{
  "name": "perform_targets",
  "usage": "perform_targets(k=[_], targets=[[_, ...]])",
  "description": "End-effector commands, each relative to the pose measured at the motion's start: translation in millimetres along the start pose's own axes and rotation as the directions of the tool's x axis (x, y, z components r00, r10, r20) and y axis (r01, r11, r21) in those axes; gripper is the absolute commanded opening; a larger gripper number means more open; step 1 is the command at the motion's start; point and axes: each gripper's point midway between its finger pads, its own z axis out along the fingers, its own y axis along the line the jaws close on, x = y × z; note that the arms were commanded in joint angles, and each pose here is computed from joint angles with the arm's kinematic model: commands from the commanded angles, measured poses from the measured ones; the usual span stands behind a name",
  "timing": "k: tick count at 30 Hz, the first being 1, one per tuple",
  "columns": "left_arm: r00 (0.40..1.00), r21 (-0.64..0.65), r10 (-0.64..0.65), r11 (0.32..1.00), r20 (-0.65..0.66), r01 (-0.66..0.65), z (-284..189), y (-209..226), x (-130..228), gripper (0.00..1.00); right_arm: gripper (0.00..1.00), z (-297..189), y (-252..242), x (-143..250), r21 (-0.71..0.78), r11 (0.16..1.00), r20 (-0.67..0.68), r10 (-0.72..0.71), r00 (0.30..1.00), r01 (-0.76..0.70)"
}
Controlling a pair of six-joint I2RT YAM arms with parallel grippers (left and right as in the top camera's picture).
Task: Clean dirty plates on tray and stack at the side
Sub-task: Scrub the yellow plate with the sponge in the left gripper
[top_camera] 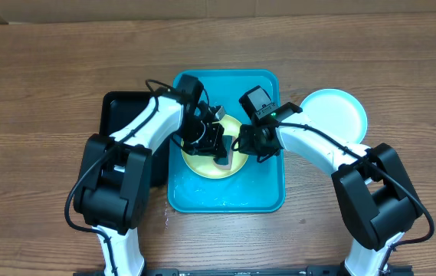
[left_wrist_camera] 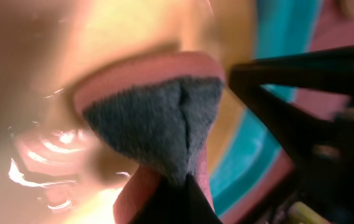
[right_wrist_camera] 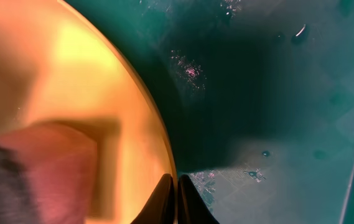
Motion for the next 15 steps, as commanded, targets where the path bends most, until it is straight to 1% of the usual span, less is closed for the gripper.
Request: perform_targets(k=[1,4,9,11,15], targets=[[0.993,0.002,0.074,0.997,0.090,-0.074,-35.6,-20.0,-26.8,0.04,0.04,0.5,4.7,-1.6,-0.008,1.000,0.004,-0.008,1.000,0.008],[0.989,-0.110,0.080,0.992,0.127,-0.066,-55.0,-14.6,-33.6,0.04,0.04,0.5,4.7,-1.7,-0.008,1.000,0.004,-0.008,1.000,0.008],[0.989,-0.265,0.016,0.964,0.145,0.023,-59.6,14.6,-33.2,0.04,0.04,0.5,4.7,-1.6,-0.008,1.000,0.004,-0.008,1.000,0.008],[0.989,-0.318,0.003,0.947,0.146,0.044,-59.1,26.2,-30.9,0.04,0.04,0.5,4.7,-1.6,-0.008,1.000,0.004,-0.008,1.000,0.008],[0.990,-0.378,-0.018,0.923,0.139,0.070,-53.9,43.5,-24.4,0.04,0.04,0.5,4.8,-1.7,-0.008,1.000,0.005,-0.008,1.000,0.008]])
